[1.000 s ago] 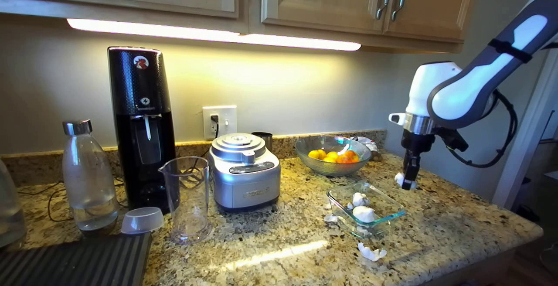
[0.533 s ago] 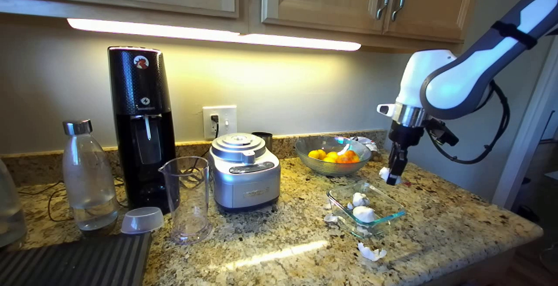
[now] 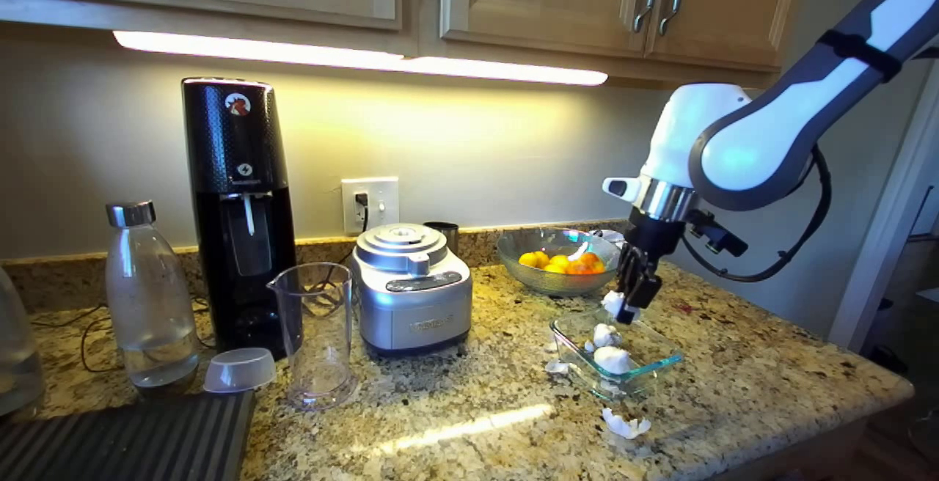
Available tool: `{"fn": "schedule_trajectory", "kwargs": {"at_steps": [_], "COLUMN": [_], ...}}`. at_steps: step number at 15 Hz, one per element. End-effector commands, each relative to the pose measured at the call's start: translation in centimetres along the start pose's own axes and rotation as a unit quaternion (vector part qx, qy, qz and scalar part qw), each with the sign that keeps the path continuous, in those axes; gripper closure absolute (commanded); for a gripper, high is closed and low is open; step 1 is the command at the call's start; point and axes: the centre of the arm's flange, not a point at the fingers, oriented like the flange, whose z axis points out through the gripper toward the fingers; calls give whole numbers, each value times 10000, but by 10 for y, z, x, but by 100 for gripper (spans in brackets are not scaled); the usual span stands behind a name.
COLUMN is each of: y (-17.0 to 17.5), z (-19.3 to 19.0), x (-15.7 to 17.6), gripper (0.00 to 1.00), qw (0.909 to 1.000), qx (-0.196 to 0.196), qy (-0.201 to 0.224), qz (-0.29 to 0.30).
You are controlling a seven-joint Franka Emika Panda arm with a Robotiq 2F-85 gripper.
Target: Pick up the three cloves of garlic from the countertop and put them in the bowl.
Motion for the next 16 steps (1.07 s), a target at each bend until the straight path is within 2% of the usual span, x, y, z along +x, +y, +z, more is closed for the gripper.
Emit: {"fn": "schedule_trajectory", "kwargs": {"at_steps": [1, 11, 12, 14, 16], "y": [1, 13, 13, 11, 8], "z": [17, 59, 59, 54, 40], "x": [11, 41, 40, 35, 29], "gripper": [83, 83, 33, 27, 13], "qw": [9989, 9953, 9951, 9951, 9954], "qx": [64, 229, 234, 210, 178], "qy": [190, 127, 124, 106, 140], "qz": [-417, -937, -955, -955, -930]}}
